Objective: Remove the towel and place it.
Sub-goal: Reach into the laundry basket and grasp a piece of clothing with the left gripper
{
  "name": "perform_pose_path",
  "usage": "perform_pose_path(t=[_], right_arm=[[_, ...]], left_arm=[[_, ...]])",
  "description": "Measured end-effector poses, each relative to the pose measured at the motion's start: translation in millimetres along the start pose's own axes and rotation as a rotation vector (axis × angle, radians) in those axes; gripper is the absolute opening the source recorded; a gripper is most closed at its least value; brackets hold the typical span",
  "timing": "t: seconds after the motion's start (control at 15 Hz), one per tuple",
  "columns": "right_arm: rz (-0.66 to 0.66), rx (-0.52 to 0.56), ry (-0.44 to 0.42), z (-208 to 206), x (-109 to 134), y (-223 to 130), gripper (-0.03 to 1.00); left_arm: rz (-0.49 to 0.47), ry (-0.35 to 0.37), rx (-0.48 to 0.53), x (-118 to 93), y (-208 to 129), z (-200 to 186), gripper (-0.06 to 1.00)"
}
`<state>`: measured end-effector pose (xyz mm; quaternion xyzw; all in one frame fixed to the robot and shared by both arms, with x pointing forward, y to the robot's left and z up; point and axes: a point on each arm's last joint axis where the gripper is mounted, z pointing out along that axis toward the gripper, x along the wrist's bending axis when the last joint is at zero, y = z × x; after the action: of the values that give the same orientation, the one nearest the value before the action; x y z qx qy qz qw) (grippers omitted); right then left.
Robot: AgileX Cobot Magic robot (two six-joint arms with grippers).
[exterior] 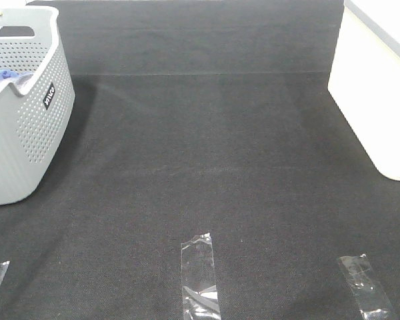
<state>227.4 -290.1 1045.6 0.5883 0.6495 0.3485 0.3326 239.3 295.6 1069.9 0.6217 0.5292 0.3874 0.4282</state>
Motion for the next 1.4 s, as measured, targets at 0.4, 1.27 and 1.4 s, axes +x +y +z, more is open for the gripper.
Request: perform_pose_path(t=[0.4, 1.27, 1.4], right_arm=[[0.0, 0.0, 0.0, 0.0, 0.0, 0.0, 0.67], [0.0, 0.0, 0.0, 0.0, 0.0, 0.0, 0.67], [0.0, 0.0, 0.0, 0.0, 0.0, 0.0, 0.67]], left_arm=[[-0.017, 0.021, -0.003, 8.7, 51.9, 64.0, 0.69], [-0.016, 0.101, 0.277, 44.4, 172.7, 278.8, 0.68], [-0.037, 0.13, 0.356, 60.0, 169.2, 310.8, 0.68]])
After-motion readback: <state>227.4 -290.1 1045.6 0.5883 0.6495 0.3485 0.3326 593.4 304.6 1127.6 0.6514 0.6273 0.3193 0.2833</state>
